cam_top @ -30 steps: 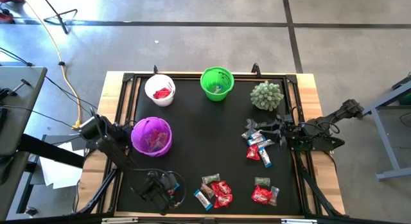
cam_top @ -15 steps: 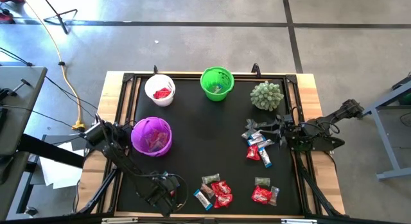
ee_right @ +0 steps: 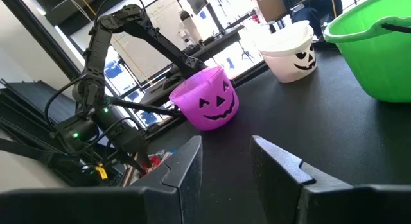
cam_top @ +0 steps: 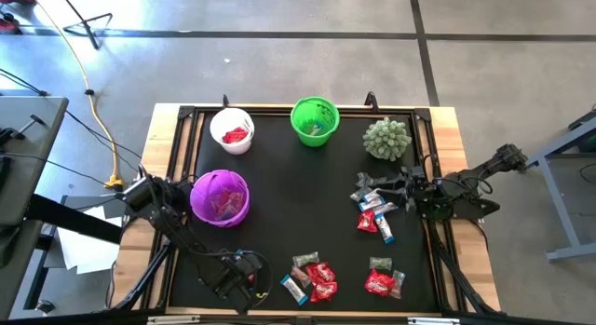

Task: Sort candy
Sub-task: Put the red candy into the white bucket

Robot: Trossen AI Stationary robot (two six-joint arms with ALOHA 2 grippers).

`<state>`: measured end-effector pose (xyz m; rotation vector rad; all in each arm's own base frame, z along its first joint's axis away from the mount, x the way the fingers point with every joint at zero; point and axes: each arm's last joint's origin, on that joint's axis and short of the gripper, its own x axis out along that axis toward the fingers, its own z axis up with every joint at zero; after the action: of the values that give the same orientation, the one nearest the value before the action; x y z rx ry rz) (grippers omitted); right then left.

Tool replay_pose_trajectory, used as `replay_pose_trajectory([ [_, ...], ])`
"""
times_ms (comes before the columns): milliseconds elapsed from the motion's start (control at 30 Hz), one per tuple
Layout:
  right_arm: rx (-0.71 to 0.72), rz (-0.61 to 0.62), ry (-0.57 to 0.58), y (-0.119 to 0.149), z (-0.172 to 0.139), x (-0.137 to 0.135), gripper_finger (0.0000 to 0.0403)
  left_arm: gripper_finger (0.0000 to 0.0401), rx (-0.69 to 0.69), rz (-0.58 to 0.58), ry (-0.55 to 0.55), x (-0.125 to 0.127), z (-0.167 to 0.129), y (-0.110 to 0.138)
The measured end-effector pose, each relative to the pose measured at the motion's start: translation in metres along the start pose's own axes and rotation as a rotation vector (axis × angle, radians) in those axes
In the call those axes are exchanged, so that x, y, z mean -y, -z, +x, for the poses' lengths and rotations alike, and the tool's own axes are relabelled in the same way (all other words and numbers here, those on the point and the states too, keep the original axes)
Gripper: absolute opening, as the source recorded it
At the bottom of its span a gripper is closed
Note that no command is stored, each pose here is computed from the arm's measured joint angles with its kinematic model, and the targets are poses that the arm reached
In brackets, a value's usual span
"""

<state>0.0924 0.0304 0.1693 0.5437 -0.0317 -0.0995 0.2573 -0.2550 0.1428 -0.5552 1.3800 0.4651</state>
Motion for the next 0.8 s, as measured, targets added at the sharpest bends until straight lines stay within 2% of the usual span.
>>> replay_pose_trajectory([
  [167, 0.0, 0.0, 0.0, 0.0, 0.0, 0.0, 0.0126, 0.0008, 0.015, -0.016, 0.01, 0.0, -0.001, -0.002],
  [367, 0.002, 0.0, 0.003, 0.0, 0.0, 0.0, 0.0126, 0.0008, 0.075, -0.06, 0.044, -0.001, -0.012, -0.005],
  [567, 0.002, 0.0, 0.003, 0.0, 0.0, 0.0, 0.0126, 0.0001, 0.115, -0.148, 0.134, -0.002, -0.038, -0.008],
  [800, 0.002, 0.0, 0.002, 0.0, 0.0, 0.0, 0.0126, 0.0005, 0.211, -0.206, 0.273, -0.012, -0.089, -0.014],
])
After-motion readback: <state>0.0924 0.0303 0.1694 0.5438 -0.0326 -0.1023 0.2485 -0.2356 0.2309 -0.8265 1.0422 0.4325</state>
